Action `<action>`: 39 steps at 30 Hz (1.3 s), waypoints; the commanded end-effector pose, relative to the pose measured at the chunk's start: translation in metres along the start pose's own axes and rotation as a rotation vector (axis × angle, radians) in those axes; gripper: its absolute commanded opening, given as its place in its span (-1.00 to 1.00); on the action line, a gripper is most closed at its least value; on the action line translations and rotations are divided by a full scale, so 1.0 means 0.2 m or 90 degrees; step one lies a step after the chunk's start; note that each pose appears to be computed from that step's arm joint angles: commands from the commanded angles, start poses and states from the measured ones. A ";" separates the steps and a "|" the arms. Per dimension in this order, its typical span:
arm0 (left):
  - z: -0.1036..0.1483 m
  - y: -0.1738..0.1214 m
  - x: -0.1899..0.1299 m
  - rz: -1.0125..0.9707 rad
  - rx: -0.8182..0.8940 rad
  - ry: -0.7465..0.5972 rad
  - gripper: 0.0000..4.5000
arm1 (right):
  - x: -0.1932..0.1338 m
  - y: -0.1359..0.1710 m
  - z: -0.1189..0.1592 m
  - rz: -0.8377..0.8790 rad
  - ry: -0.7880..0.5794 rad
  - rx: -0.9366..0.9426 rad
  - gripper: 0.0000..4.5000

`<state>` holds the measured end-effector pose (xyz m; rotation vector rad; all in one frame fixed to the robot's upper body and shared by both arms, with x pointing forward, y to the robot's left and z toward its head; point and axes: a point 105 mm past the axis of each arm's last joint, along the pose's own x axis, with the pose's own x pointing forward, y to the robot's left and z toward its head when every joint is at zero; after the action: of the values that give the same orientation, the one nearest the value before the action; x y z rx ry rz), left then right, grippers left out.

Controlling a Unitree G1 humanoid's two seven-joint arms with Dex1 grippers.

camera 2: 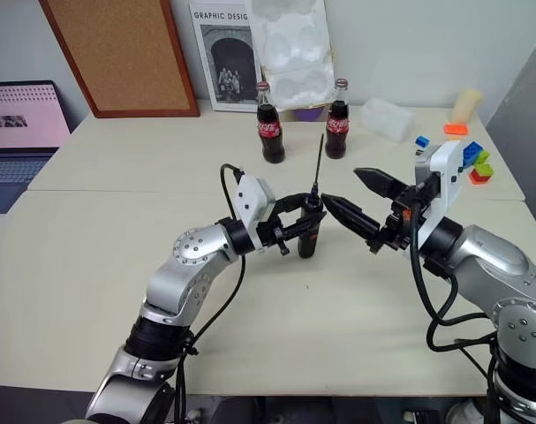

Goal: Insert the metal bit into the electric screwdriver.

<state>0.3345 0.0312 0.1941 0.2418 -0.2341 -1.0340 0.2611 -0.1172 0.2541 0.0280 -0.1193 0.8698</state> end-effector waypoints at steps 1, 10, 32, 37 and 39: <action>0.11 0.13 -0.01 0.011 0.168 0.040 -0.27 | -0.04 0.00 0.04 -0.032 0.008 -0.073 1.00; -0.17 0.27 -0.11 -0.146 0.359 0.333 -0.27 | -0.14 0.12 -0.06 0.073 0.146 -0.175 1.00; -0.53 0.14 -0.02 -0.349 0.490 0.454 0.39 | -0.18 0.06 -0.24 0.047 0.304 -0.178 1.00; -0.48 0.15 0.00 -0.325 0.475 0.426 0.86 | -0.18 0.05 -0.24 0.048 0.307 -0.176 1.00; -0.45 0.18 0.02 -0.300 0.481 0.412 0.99 | -0.18 0.05 -0.24 0.048 0.307 -0.175 1.00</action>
<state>0.3951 0.0493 0.1331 1.3443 -0.0139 -1.2113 0.2359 -0.1362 0.1950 -0.4283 0.2407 0.9017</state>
